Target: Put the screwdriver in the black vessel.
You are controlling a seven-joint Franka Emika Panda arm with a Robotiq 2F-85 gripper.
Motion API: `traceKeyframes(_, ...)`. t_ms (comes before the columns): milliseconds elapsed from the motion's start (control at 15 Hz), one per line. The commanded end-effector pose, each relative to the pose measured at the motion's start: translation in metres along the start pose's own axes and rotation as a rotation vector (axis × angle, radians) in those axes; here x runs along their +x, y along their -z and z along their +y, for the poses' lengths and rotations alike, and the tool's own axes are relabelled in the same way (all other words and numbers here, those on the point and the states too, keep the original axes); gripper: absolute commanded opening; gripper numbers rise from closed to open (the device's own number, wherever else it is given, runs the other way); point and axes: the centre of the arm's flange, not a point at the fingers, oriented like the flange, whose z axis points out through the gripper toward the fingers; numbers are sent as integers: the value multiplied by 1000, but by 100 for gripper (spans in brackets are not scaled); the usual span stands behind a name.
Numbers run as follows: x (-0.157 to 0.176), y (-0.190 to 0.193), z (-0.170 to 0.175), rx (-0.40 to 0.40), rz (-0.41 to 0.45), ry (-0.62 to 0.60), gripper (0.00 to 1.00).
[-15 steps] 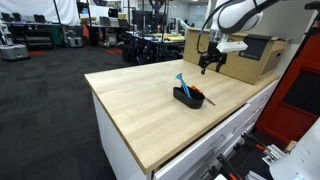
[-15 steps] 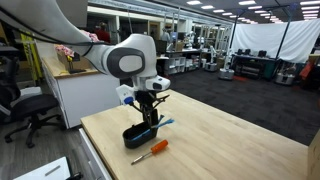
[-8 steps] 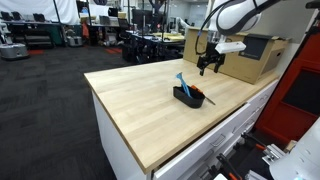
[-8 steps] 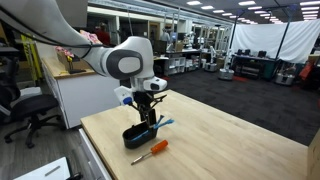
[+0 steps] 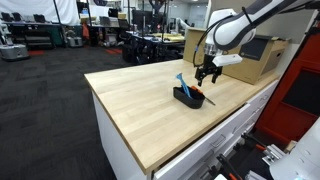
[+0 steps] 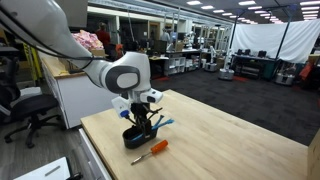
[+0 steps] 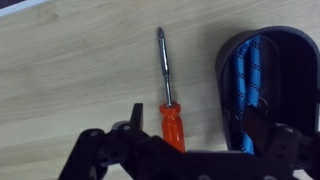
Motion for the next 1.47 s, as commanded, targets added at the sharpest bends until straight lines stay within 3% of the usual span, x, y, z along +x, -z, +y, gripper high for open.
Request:
traceKeyframes(0,0,-19,23,26,23,9,100)
traceKeyframes(667,29,-68,37,25,101,154,100)
traceKeyframes(1267,40,-93,31,27,96,204,99)
traceKeyframes(1333,41,-95,30,27,95,208,75)
traceKeyframes(1400,42,-95,30,28,93,209,75)
